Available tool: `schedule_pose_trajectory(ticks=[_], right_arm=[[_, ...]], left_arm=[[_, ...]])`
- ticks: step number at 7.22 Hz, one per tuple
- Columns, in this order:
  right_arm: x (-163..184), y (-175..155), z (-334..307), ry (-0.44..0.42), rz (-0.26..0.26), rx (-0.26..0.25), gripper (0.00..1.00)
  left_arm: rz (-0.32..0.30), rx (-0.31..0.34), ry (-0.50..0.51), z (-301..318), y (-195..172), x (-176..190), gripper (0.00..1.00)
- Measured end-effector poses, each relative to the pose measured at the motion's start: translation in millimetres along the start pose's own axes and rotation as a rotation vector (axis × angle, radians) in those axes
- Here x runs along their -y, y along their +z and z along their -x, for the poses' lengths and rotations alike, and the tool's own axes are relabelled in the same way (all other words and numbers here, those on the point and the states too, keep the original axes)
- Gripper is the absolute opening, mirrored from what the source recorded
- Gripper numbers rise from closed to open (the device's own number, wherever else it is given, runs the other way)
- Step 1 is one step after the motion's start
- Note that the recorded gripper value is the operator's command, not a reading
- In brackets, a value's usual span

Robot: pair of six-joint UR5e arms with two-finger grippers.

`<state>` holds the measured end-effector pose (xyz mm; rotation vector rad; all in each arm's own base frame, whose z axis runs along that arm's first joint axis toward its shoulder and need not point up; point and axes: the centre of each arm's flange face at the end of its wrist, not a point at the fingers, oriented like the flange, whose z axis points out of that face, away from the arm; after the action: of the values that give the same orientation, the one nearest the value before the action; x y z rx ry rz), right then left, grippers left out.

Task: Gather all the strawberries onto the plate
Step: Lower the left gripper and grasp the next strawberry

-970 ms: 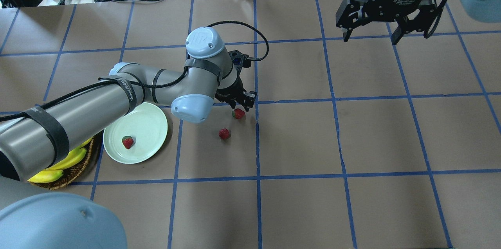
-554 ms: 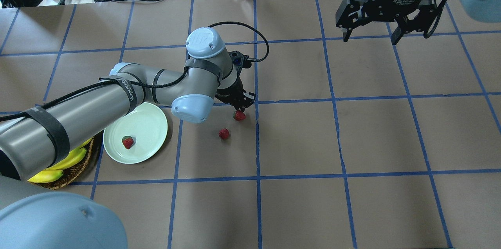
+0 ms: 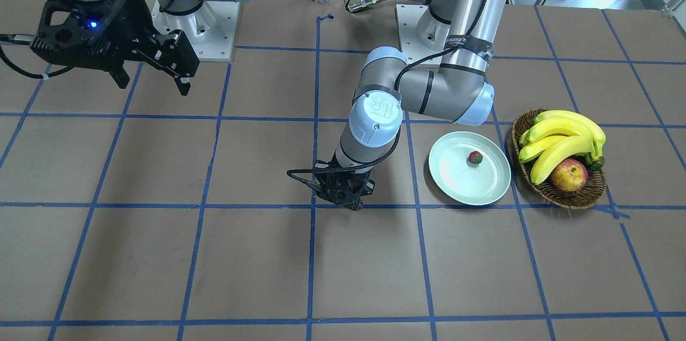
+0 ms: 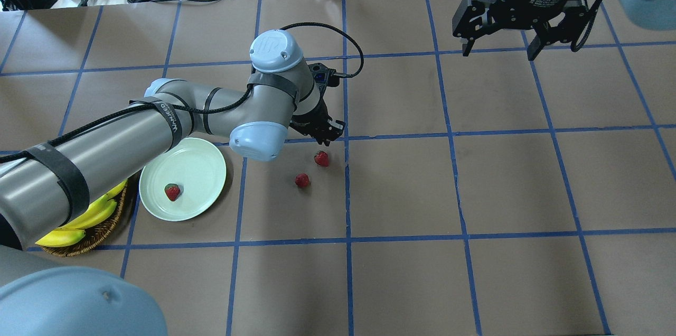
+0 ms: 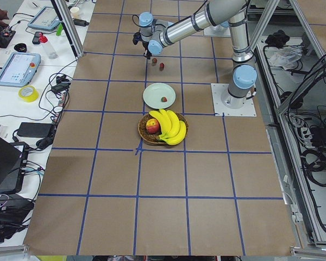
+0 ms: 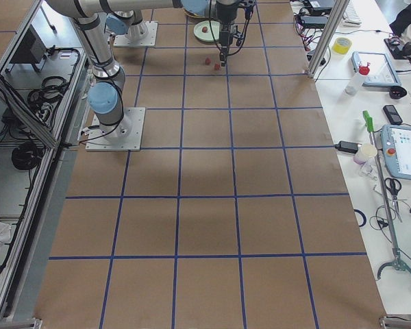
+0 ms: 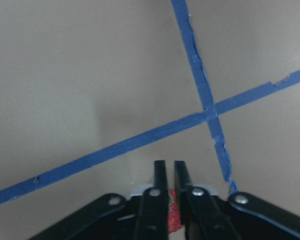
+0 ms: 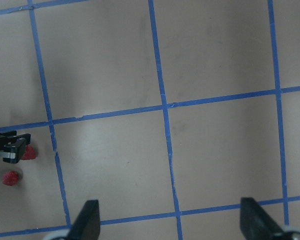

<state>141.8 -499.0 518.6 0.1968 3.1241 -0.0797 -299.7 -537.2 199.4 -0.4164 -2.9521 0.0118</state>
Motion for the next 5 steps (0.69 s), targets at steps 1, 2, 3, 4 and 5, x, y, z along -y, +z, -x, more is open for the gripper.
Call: schedule_pose_trajectory(ticks=[1,2,3,4,5], right_arm=[[0,0,0,0.000,0.000,0.000,1.00],[0,0,0,0.000,0.000,0.000,1.00],[0,0,0,0.000,0.000,0.000,1.00],[0,1,0,0.000,0.001,0.000,1.00],[0,1,0,0.000,0.002,0.000,1.00]], left_arm=[[0.004,0.002,-0.042,1,2,-1,1.00],[0.013,0.003,-0.073,1,6,-2,1.00],[0.025,0.006,-0.089,2,11,-6,1.00],[0.041,0.009,-0.098,4,17,-11,1.00],[0.054,0.010,-0.104,4,22,-16,0.97]])
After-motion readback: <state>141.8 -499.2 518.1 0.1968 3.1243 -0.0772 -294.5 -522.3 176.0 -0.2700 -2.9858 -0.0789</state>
